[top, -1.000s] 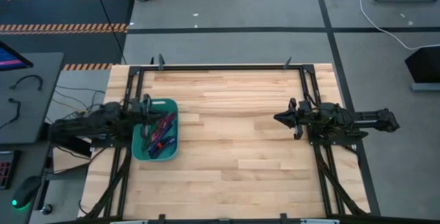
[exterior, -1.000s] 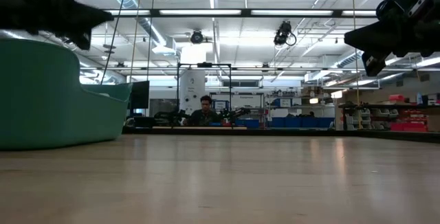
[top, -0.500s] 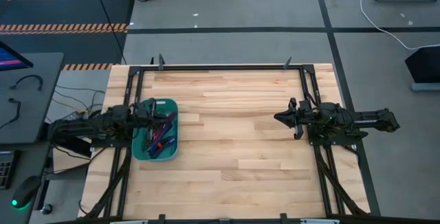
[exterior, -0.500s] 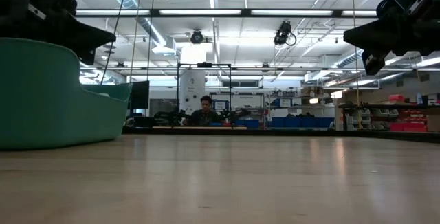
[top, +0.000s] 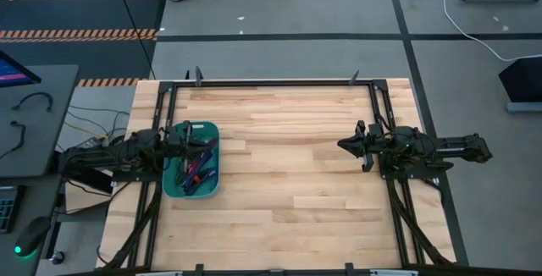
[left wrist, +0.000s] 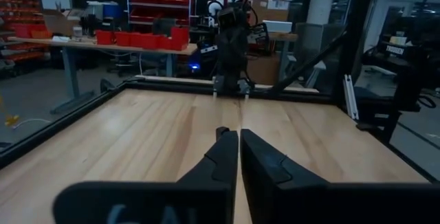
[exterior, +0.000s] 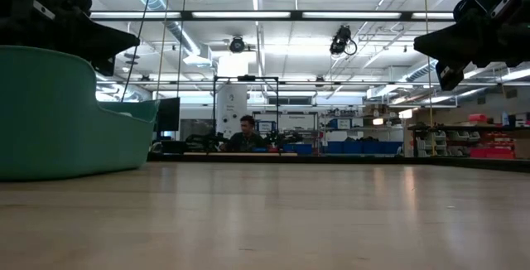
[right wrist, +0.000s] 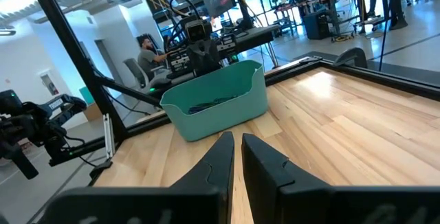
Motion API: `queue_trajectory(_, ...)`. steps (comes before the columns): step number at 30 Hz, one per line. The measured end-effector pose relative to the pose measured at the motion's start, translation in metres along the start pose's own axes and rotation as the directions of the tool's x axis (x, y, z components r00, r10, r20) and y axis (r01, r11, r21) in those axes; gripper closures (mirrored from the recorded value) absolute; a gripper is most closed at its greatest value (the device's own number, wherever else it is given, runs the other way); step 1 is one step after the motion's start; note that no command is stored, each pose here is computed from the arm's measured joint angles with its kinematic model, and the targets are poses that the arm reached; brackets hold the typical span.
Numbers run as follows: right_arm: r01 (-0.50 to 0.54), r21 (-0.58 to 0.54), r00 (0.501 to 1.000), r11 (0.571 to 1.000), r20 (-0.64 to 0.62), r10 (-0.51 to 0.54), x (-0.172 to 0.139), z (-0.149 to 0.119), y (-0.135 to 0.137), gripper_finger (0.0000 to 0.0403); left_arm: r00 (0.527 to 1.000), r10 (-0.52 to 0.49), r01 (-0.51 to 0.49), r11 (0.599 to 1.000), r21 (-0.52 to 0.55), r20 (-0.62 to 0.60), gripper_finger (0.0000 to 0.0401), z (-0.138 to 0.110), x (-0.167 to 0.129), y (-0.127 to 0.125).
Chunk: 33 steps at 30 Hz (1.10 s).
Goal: Pick and place USB-C Cables
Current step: Return to Home Position
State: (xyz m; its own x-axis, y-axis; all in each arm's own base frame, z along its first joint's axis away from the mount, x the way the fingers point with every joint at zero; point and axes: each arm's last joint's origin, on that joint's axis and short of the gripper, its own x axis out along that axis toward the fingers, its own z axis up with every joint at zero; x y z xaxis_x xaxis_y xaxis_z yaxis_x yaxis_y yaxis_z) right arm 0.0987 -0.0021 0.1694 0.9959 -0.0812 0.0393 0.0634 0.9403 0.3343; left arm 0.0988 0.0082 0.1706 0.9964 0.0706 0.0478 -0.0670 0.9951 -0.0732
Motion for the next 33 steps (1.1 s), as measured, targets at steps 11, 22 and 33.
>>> queue_trajectory(11,0.0,0.0,1.0,1.0,0.0,0.0,0.0,0.0,0.0,0.0368,1.0,0.001,-0.001,1.0,-0.001,0.002,0.0368,0.0001,0.0,0.0)
queue_trajectory(22,0.0,0.0,1.0,1.0,0.0,0.0,0.0,0.0,0.0,0.0368,1.0,0.001,-0.001,1.0,-0.001,0.002,0.0372,0.0001,0.0,0.0)
queue_trajectory(33,0.0,0.0,1.0,1.0,0.0,0.0,0.0,0.0,0.0,0.0368,1.0,0.001,-0.001,1.0,-0.001,0.002,0.0366,0.0,0.0,0.0)
